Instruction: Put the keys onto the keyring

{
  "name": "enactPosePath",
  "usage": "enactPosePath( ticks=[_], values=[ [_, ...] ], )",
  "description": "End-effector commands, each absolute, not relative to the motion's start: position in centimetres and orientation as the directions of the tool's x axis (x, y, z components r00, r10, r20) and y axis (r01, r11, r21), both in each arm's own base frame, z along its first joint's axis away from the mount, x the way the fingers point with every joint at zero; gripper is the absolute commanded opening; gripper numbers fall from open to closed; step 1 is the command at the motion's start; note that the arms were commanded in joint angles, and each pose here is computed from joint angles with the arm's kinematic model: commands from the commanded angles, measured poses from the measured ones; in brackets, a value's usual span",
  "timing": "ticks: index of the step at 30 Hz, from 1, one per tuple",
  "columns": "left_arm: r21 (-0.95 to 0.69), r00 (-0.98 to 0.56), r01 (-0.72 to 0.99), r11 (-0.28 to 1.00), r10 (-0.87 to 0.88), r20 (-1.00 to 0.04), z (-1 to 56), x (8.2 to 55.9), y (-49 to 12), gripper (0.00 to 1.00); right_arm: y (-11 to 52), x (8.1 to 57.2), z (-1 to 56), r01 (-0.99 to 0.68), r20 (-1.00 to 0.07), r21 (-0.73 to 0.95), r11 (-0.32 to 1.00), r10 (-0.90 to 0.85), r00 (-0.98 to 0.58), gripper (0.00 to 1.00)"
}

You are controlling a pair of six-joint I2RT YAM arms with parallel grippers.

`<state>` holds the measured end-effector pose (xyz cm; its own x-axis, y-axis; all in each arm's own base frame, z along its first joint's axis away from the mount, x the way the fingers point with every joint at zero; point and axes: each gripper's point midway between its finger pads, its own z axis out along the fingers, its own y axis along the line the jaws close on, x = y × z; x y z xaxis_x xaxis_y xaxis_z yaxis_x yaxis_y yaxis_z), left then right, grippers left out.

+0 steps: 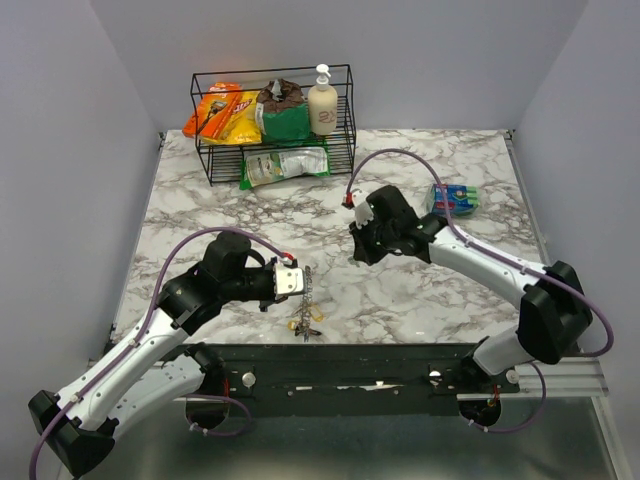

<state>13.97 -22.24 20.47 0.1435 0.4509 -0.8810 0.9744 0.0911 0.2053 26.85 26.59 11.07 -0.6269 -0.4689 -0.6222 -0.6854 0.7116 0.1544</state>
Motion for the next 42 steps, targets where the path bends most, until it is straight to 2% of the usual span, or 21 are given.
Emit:
enactPosePath(
  ticks=[1,7,12,28,42],
  values=[
    [0.256,0.196,0.962,0.091,0.420,-0.886,21.8,14.3,-22.6,0.00,28.0,24.0,14.1,-0.805,-0.676,0.218,0.551,-0.510,-0.532,0.01],
    [0.259,0.203,0.962,0.082,0.418,-0.886,21.8,14.2,-22.7,0.00,29.5,20.5,18.8,-0.898,-0.752,0.292,0.331,-0.501,-0.429,0.01],
    [0.264,0.211,0.962,0.076,0.407,-0.889,22.1,14.3,-22.9,0.00,29.7,18.2,21.4,-0.943,-0.816,0.277,0.188,-0.472,-0.333,0.01],
    [0.261,0.208,0.962,0.080,0.404,-0.891,22.6,14.7,-23.3,0.00,30.0,16.6,21.9,-0.952,-0.831,0.287,0.109,-0.467,-0.304,0.01],
    [0.293,0.216,0.945,0.145,0.397,-0.892,23.4,15.4,-22.7,0.00,33.2,14.0,22.4,-0.958,-0.831,0.287,-0.009,-0.499,-0.244,0.01]
  ],
)
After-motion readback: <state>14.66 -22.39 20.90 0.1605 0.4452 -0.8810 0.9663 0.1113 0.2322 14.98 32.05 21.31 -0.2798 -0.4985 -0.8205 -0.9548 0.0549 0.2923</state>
